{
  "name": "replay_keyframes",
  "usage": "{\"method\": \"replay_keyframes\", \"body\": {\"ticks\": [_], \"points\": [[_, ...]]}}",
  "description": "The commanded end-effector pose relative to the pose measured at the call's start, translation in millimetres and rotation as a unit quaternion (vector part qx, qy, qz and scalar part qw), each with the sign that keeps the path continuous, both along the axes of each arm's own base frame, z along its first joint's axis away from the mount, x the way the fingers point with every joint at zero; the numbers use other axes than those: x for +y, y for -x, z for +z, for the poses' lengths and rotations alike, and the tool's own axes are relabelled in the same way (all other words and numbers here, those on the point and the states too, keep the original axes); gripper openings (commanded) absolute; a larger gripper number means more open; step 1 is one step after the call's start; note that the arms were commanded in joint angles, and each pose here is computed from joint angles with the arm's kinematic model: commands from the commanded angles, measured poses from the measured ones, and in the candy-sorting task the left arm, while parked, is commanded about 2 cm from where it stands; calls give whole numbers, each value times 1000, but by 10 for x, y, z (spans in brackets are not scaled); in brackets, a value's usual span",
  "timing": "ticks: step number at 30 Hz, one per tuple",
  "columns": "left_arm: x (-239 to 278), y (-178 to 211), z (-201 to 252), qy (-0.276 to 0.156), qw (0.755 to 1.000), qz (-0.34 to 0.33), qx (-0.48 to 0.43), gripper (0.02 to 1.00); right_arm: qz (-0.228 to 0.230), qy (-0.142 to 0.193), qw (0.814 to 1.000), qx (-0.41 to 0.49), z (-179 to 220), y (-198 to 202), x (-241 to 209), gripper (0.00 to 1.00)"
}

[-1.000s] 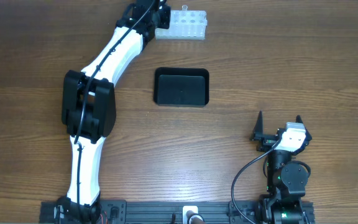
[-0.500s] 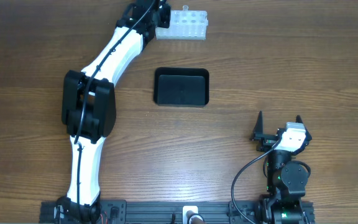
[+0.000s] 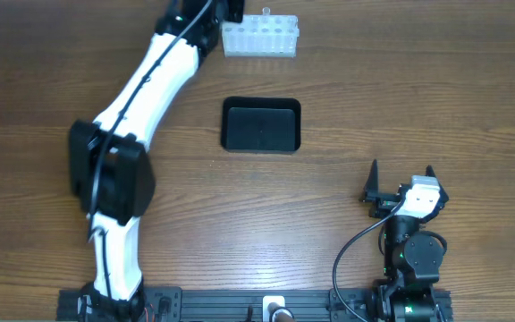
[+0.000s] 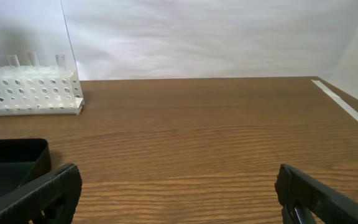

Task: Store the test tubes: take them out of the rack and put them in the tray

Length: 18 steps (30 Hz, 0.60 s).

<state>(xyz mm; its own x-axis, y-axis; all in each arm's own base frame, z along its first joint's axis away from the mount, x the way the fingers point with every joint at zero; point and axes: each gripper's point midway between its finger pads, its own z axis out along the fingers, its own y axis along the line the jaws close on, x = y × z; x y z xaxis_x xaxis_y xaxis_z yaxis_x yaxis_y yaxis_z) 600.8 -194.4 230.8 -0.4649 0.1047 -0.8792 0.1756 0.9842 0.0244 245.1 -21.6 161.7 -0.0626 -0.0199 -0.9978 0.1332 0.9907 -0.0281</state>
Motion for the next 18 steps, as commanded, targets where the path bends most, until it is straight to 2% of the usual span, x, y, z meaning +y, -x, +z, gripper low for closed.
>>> {"method": "replay_keyframes", "body": {"ticks": [1, 4, 6, 8, 12, 18], "points": [[87, 488, 1320, 26, 996, -5, -87, 130, -2, -1, 1000, 1, -19, 2, -11, 993], [120, 825, 1375, 71, 997, 13, -37, 126, -2, -1, 1000, 0, -17, 3, -11, 993], [153, 1044, 1204, 91, 995, 35, 24, 115, -2, -1, 1000, 1, -19, 2, -11, 993], [142, 1214, 973, 92, 991, 51, 79, 104, -2, -1, 1000, 1, -19, 2, -11, 991], [9, 1462, 331, 58, 981, 76, 170, 115, -2, -1, 1000, 1, -19, 2, -11, 993], [-222, 1577, -521, -7, 964, 75, 255, 143, -2, -1, 1000, 0, -17, 3, -11, 991]]}}
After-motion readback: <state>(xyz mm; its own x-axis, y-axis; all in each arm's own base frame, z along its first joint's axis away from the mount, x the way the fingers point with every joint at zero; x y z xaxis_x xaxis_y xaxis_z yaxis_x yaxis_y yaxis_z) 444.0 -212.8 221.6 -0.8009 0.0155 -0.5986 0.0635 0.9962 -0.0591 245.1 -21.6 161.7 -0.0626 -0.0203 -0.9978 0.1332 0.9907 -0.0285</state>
